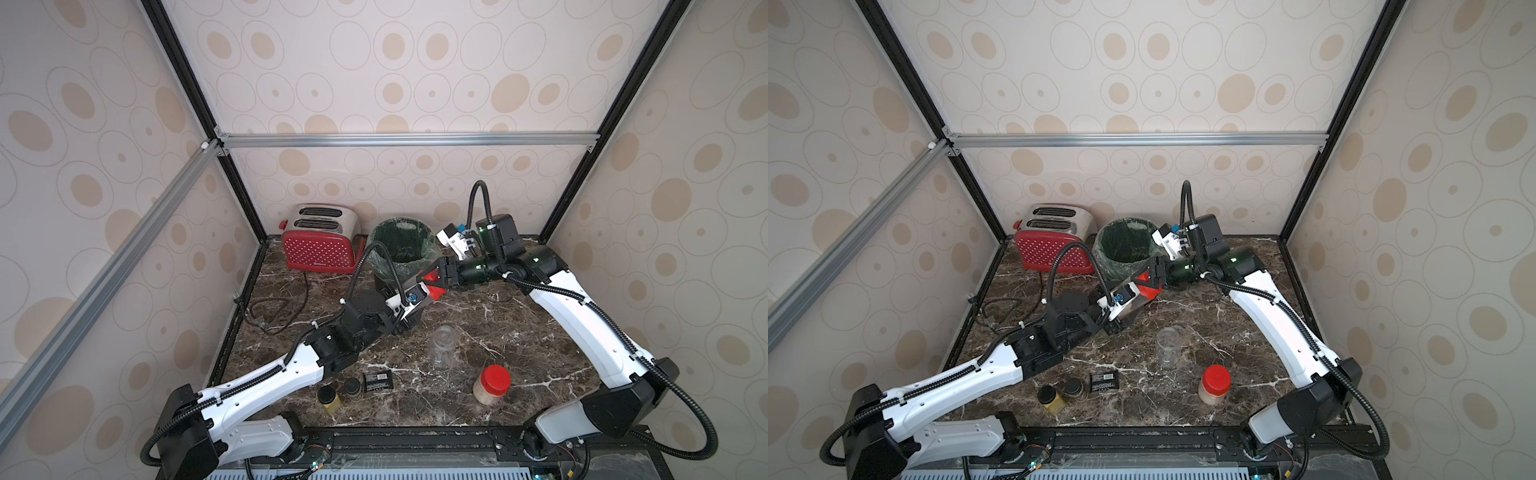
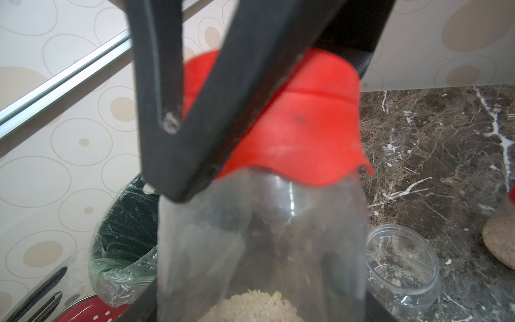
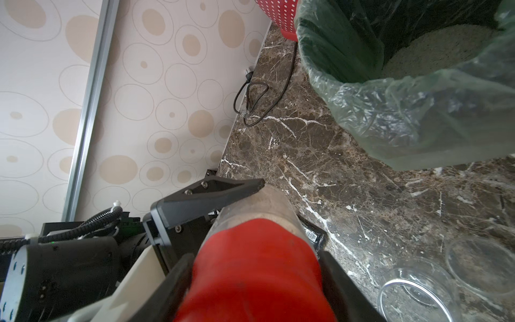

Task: Empty expired oatmeal from jars
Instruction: Unscrew the lid from the jar.

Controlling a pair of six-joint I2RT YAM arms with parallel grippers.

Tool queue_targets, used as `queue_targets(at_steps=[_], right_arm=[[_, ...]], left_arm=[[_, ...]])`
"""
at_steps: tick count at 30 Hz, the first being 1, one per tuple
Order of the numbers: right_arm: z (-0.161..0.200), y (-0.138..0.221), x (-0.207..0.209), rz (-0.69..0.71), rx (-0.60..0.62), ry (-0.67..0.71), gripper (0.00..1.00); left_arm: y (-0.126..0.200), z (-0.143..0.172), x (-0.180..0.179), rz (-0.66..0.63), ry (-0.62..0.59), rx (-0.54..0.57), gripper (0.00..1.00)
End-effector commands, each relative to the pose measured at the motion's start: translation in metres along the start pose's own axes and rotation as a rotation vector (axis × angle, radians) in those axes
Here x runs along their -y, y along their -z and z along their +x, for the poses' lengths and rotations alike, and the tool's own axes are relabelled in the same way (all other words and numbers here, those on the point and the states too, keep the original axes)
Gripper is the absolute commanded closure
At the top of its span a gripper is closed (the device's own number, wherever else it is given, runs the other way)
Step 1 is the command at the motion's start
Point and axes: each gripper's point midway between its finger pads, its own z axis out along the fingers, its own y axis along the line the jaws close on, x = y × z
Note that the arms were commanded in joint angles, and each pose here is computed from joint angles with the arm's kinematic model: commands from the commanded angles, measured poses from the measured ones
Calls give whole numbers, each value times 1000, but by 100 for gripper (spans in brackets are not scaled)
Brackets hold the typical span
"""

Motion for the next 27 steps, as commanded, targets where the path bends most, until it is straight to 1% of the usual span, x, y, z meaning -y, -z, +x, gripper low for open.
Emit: queue_targets(at_steps=[1,2,3,4,6,8,10,11,14,15,17,18,19,20,22,24,26,27], right_arm=[[0,5,-33,-111,-17,107,79],[-1,7,-38,-133,-14,164,83],[-1,8,-46,-174,-12,240,84],[-1,9,-57,-239,-11,334,84],[-1,11,-69,-304,-8,502,86],[9,16,-78,-389,-32,719,86],[18,23,-87,-465,-47,873,87],[20,25,-88,-488,-51,941,89],[17,24,-86,-500,-40,1030,89],[15,23,-85,-500,-39,1045,86],[11,23,-82,-488,-43,1057,71],[8,23,-81,-475,-43,1048,61],[4,25,-80,-464,-40,1029,47],[2,28,-81,-457,-38,1008,36],[0,30,-81,-433,-37,964,19],[-3,32,-81,-397,-27,922,12],[-8,34,-79,-346,1,876,2],[-12,35,-79,-322,24,854,1]], left_arm=[[5,-17,-8,-17,-5,47,35],[6,-18,-8,-13,5,53,36],[7,-21,-8,-7,17,62,36],[8,-24,-8,8,33,74,36],[13,-31,-7,50,58,93,37],[16,-35,-5,100,82,109,37],[18,-38,-3,125,102,123,38],[20,-39,-4,128,110,129,38],[23,-39,-2,138,120,136,38],[23,-38,-2,136,120,138,38],[22,-35,-1,135,117,136,38],[21,-35,-1,132,117,136,38],[21,-34,-1,131,117,136,38],[20,-35,-2,125,120,141,38],[19,-34,-3,113,121,149,38],[18,-33,-4,101,124,155,38],[17,-34,-4,95,124,163,38],[17,-34,-5,92,126,168,38]])
